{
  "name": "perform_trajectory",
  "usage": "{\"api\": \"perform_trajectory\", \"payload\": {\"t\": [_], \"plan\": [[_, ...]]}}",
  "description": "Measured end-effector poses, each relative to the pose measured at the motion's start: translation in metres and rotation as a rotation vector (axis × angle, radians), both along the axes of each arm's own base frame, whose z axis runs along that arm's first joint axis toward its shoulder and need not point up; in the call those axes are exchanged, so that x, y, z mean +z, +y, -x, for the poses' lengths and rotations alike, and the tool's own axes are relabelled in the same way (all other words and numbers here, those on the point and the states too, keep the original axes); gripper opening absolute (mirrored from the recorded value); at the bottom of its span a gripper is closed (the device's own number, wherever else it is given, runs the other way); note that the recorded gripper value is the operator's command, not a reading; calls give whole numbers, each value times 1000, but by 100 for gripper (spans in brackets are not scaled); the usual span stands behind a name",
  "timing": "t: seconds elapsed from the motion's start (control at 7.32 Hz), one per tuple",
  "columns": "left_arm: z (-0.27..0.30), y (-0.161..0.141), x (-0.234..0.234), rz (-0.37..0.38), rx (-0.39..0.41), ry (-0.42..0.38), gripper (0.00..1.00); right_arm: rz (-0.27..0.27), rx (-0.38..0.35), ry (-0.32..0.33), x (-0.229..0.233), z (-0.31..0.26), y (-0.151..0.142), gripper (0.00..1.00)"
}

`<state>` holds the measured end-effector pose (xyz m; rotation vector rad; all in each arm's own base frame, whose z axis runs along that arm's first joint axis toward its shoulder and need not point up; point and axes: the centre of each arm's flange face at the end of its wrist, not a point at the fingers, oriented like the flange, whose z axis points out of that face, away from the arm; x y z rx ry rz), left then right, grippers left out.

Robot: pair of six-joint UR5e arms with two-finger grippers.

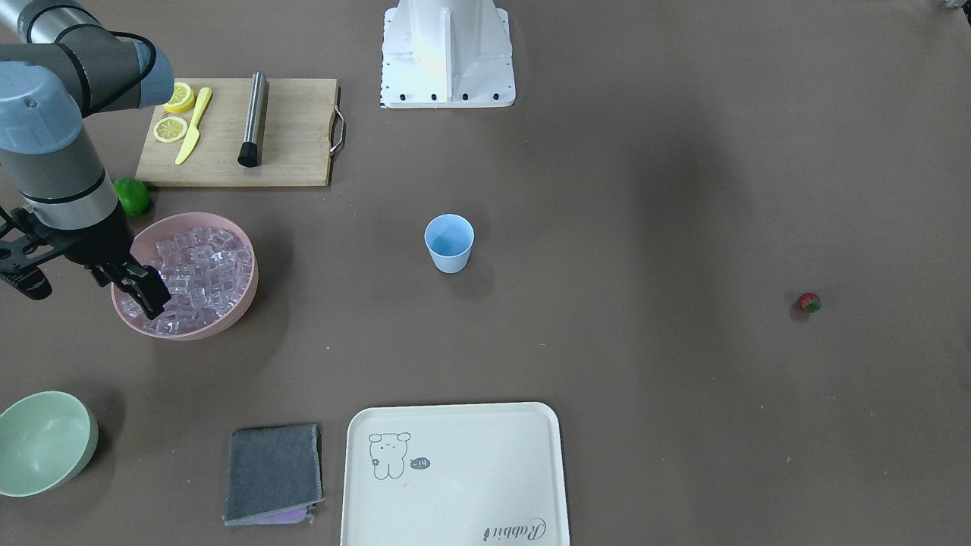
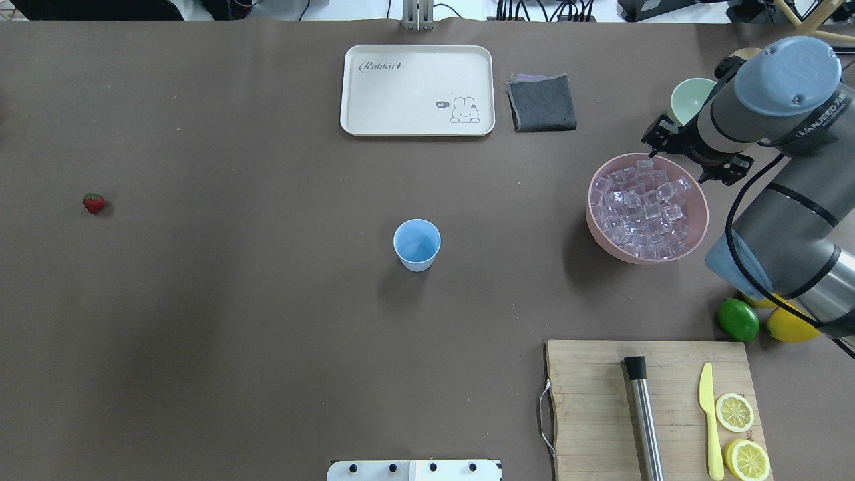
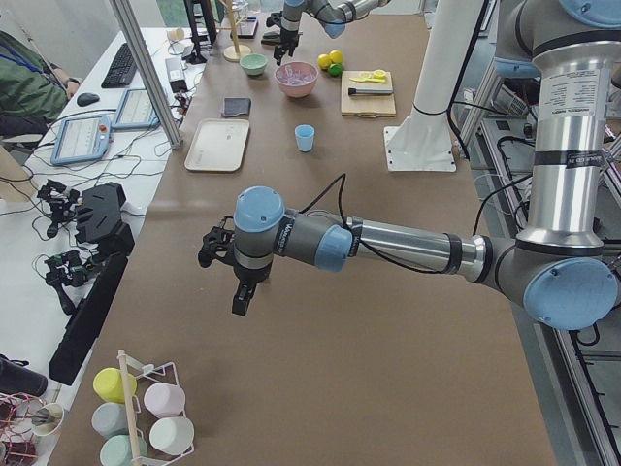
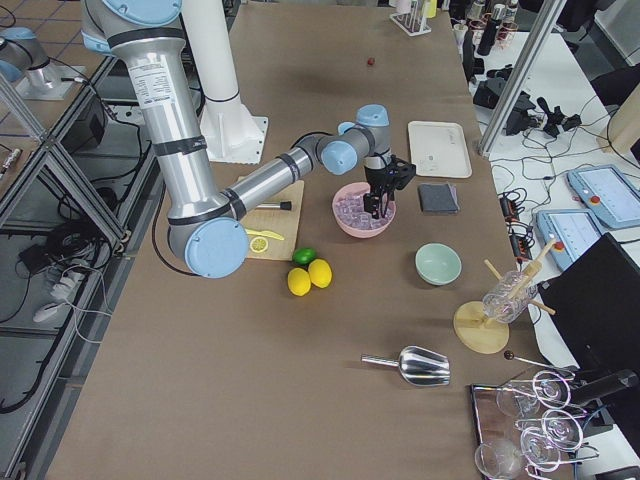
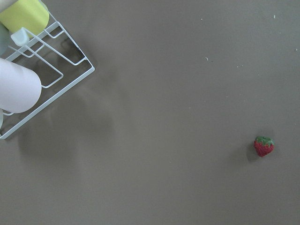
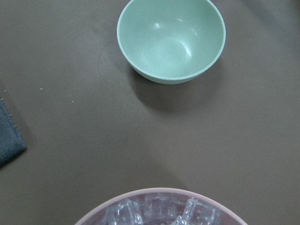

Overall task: Put ice and strawberries in cup
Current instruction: 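Lower the right gripper into the bowl and grasp an ice cube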

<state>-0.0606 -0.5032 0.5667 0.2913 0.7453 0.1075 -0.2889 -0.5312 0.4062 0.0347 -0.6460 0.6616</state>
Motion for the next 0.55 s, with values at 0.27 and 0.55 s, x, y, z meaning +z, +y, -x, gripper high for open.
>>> {"api": "perform_trajectory", "payload": {"t": [0.27,0.55], "plan": [[0,-3,-3,-6,-1,-3,98,6,-13,8,4,12,4,91],[0,-4,-4,-8,-1,-4,98,16,-40,18,10,29,11,90]]}}
